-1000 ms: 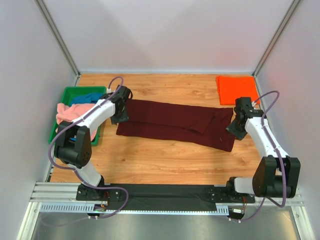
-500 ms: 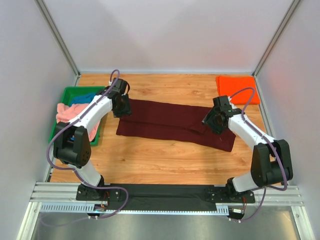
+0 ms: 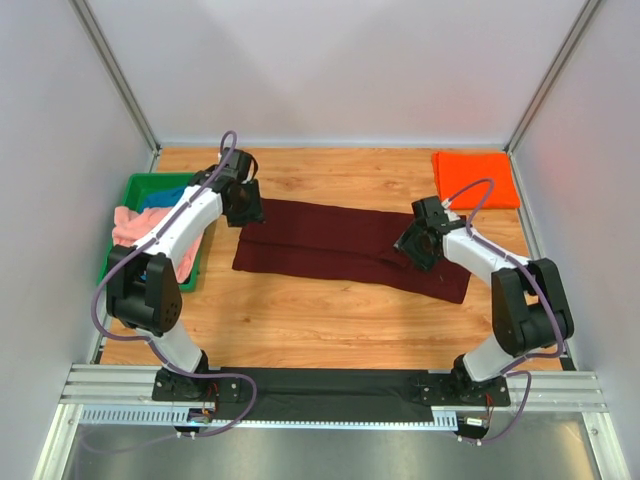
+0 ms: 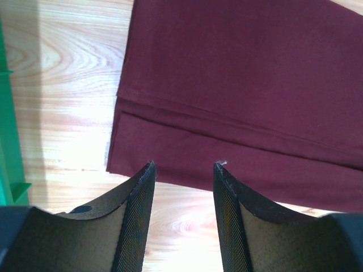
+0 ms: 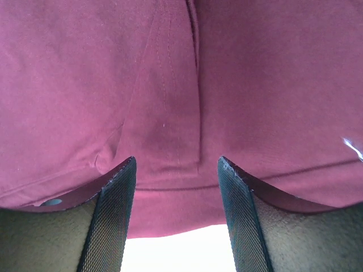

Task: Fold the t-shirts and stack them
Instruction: Fold the tshirt

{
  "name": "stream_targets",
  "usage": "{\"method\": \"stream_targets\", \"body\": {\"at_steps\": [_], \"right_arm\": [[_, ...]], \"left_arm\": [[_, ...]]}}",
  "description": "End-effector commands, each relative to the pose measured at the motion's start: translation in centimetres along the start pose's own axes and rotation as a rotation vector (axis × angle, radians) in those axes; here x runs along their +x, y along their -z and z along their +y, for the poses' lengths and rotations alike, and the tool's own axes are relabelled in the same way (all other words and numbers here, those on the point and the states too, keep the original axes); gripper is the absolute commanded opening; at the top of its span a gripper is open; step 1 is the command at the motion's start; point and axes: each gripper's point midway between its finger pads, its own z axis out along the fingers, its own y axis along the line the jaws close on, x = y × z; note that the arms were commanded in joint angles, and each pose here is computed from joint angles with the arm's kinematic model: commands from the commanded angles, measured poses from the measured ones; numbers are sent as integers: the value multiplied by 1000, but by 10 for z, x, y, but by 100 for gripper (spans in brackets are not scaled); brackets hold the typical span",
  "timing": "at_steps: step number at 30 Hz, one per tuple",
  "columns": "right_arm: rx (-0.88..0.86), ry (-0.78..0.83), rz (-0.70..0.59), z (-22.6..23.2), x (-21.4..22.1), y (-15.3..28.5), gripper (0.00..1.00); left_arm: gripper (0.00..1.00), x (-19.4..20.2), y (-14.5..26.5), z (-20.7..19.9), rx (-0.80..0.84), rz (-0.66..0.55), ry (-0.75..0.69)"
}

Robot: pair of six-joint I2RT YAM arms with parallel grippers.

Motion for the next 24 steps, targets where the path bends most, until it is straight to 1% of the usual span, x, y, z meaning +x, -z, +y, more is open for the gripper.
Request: {"method": "stream_targets", "body": {"at_steps": [1, 7, 17, 20, 23, 24], "right_arm": [[-37, -35, -37, 11, -6, -12, 61], [-74, -43, -50, 17, -7, -17, 60], [-156, -86, -81, 35, -15, -17, 56], [-192, -91, -85, 46, -19, -17, 55], [-262, -80, -116, 69, -33, -13, 52], [-299, -63, -144, 84, -45, -6, 52]], "left_arm": [[52, -18, 14, 2, 8, -48, -13], [52, -21, 17, 9, -17, -53, -15], [50, -23, 18, 15, -42, -52, -9], [50, -23, 18, 15, -43, -51, -5], [50, -22, 18, 16, -46, -52, 0], [50, -22, 18, 16, -48, -51, 1]]}}
